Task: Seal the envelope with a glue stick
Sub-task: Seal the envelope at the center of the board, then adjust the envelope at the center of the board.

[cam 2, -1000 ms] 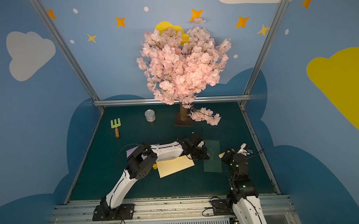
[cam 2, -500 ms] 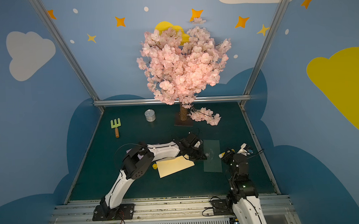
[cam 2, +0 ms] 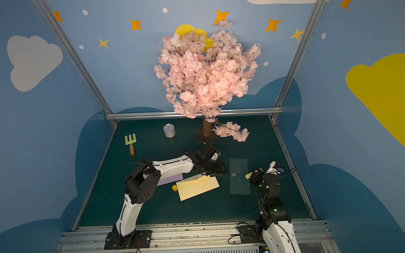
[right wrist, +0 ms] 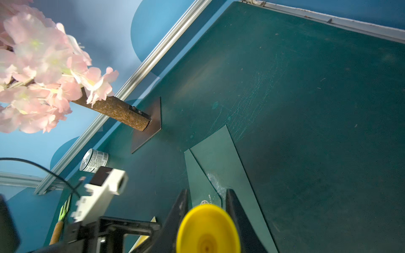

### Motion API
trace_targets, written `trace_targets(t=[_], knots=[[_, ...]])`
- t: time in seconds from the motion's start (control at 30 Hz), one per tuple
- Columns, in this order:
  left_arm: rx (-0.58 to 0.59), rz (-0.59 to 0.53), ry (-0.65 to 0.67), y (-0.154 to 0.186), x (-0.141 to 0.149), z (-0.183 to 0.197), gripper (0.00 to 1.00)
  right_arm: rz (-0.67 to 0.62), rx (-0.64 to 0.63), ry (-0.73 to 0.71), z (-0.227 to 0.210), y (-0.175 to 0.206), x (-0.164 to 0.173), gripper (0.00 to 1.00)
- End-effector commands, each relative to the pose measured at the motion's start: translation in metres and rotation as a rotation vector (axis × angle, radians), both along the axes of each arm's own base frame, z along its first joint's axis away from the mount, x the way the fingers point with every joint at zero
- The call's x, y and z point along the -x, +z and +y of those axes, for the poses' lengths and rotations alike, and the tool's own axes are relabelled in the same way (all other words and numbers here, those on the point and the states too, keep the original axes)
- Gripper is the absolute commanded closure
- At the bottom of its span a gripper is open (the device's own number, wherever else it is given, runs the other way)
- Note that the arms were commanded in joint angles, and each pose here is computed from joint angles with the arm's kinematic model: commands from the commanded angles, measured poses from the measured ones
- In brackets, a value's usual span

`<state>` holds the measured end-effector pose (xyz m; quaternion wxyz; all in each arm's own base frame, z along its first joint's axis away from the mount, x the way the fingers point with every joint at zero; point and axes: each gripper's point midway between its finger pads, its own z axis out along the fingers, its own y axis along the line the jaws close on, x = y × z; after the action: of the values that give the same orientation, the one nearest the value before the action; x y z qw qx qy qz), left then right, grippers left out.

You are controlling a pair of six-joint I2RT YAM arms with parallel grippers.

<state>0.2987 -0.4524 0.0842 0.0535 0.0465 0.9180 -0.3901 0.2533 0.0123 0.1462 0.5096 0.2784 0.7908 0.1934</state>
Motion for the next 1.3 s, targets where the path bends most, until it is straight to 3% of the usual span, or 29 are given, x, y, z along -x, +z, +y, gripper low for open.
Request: trace_targets(t=[0.0,0.17,0.27,0.47,0.93,1.27], knots=[[-0.078,-0.1,-0.001,0.023,0.001,0.035,0.44,-0.055,-0.017,0.109,0.019,0.015,-0.007,1.0],[-0.208,-0.156,-0.004,0.017,0.014,0.099,0.36,-0.127,-0.057,0.309,0.058,0.02,-0.012,1.0],[-0.283,-0.181,-0.024,0.005,0.022,0.134,0.22,-0.161,-0.066,0.402,0.081,0.021,-0.011,1.0],[-0.308,-0.293,-0.142,0.003,0.031,0.161,0.09,-0.202,-0.029,0.556,0.122,0.026,-0.006,1.0],[-0.368,-0.446,-0.409,-0.016,0.032,0.161,0.04,-0.189,-0.021,0.567,0.131,0.026,-0.007,1.0],[-0.446,-0.46,-0.562,-0.048,0.034,0.167,0.08,-0.18,-0.015,0.566,0.131,0.023,-0.009,1.0]])
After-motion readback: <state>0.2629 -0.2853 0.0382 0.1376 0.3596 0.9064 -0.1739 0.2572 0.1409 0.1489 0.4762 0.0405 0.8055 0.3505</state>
